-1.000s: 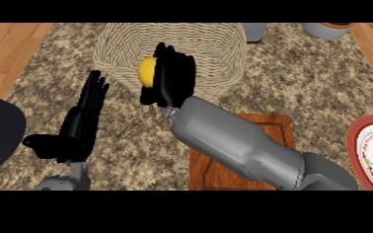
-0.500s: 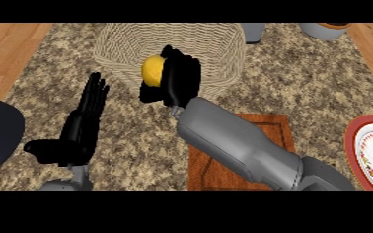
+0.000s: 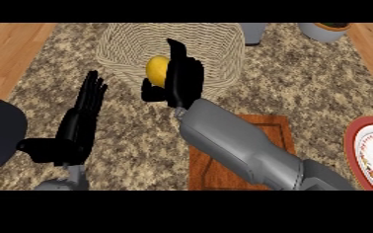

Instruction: Pick the lemon from the cutting board and place it in the basket

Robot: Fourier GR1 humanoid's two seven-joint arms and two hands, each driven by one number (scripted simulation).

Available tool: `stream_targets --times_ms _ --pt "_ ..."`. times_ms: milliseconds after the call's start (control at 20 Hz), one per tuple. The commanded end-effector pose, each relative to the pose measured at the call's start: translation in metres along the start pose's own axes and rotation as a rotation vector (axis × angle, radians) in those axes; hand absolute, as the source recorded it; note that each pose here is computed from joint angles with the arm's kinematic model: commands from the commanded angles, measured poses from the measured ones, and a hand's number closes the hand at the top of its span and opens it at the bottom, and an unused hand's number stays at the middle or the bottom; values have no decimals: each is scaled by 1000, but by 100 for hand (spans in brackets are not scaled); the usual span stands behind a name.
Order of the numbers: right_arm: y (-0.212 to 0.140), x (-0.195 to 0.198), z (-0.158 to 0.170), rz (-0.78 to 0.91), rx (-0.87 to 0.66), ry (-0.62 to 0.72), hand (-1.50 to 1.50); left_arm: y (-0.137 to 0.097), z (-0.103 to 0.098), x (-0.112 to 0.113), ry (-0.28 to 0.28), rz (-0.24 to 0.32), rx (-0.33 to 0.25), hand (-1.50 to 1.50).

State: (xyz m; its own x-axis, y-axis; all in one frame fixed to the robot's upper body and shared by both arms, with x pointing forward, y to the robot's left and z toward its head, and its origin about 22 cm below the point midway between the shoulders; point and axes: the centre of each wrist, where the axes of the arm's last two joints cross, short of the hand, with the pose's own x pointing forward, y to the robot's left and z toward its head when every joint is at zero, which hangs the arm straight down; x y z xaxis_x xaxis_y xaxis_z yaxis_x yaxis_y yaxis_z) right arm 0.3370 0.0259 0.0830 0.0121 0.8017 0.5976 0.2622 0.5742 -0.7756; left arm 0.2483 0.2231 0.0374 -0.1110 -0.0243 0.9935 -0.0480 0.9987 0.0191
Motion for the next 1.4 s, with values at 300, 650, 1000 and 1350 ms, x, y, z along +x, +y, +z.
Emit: stream_targets --times_ms 300,650,1000,1350 --pt "5 -12 -15 -35 -210 61 -150 15 8 1 10 -9 15 0" --pt "-14 5 -19 -46 -280 101 -150 8 9 -15 14 -11 73 0" --pt "-59 -8 -29 -220 -391 152 -150 28 10 -1 31 -25 97 0" --pt "-106 -42 30 -311 -363 84 -150 25 8 -8 18 -10 97 0"
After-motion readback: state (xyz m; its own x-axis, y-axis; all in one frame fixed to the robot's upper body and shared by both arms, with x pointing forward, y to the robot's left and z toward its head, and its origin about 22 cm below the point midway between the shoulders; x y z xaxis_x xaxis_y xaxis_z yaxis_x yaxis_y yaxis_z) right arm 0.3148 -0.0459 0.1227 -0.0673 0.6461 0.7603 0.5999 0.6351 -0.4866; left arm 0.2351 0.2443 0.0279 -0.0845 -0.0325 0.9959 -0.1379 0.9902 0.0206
